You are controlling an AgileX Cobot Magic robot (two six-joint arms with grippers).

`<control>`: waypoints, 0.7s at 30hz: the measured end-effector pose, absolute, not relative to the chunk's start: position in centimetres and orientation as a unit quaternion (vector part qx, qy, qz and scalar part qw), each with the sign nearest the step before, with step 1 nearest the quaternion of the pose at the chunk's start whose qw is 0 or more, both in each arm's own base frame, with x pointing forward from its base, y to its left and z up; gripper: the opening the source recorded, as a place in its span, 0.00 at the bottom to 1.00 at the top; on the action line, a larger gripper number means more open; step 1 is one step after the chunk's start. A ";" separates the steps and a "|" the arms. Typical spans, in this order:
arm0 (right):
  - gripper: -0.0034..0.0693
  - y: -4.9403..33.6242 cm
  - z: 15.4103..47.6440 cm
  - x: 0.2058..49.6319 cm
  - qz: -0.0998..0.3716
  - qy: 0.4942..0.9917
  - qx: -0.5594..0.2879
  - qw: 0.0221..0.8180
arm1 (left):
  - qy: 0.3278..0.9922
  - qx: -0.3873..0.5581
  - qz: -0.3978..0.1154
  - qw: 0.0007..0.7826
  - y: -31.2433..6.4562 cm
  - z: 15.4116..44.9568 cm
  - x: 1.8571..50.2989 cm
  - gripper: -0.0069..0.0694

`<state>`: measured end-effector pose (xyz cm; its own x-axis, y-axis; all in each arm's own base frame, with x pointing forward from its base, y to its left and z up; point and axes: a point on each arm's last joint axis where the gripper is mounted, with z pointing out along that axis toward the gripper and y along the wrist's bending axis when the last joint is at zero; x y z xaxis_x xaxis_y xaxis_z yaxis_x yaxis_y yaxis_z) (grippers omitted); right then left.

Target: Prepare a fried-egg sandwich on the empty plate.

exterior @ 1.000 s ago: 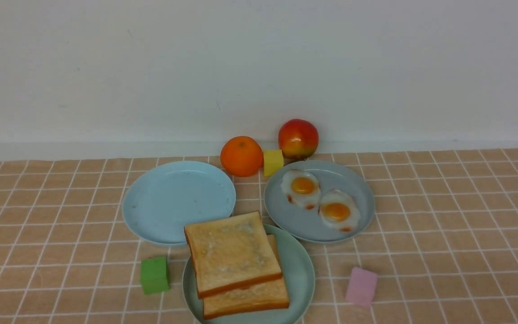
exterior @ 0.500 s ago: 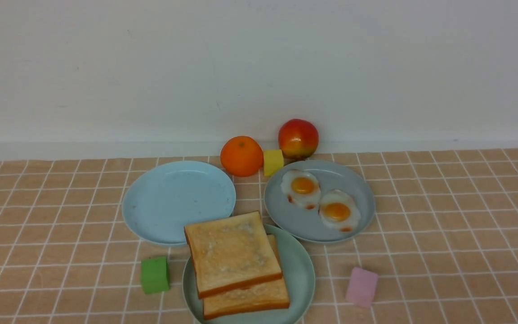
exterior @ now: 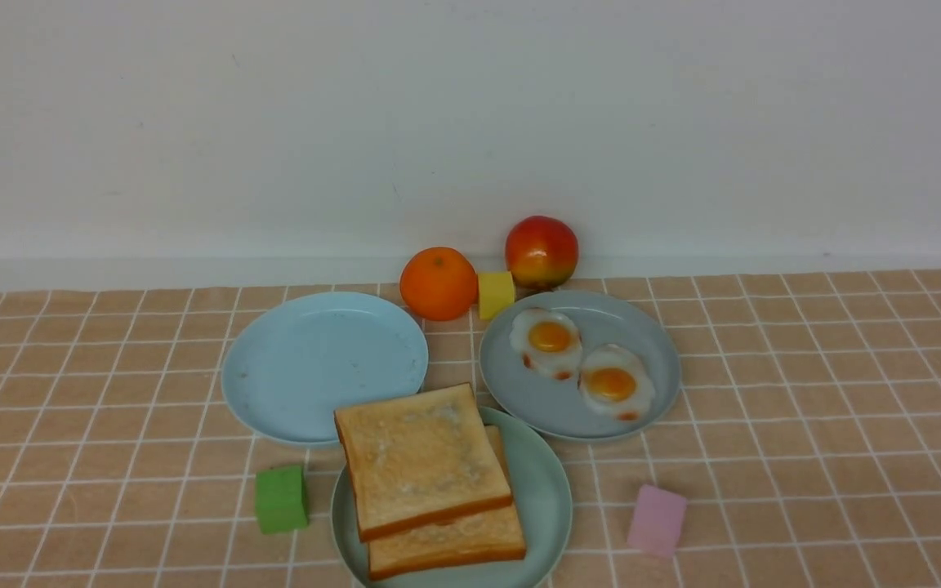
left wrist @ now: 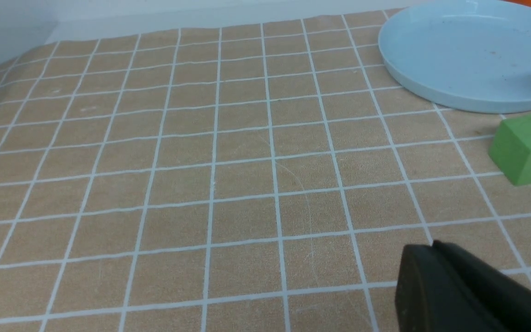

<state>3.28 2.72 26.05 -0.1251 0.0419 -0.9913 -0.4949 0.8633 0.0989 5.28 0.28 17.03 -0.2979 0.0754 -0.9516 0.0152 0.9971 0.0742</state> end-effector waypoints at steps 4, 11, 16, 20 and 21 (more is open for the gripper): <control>0.25 2.0 25.8 3.7 0.130 0.731 -0.133 0.657 | 0.805 0.028 0.025 0.592 0.3 17.0 5.3 0.11; 0.26 0.7 22.9 4.8 0.035 0.760 -0.056 0.647 | 0.805 0.028 0.025 0.592 0.3 17.0 5.3 0.12; 0.27 0.1 19.7 5.1 0.023 0.782 0.000 0.623 | 0.805 0.028 0.026 0.592 0.3 17.0 5.3 0.13; 0.28 -0.1 17.4 5.2 0.016 0.805 0.026 0.593 | 0.805 0.028 0.026 0.592 0.3 17.0 5.3 0.13; 0.28 -0.1 17.4 5.2 0.013 0.804 0.032 0.593 | 0.805 0.028 0.026 0.592 0.3 17.0 5.3 0.13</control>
<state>5.22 -0.14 17.43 -0.2947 0.0662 -0.9533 0.0356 0.9977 0.0583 5.28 0.28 17.03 -0.2973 0.0761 -0.9517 0.0152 0.9971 0.0750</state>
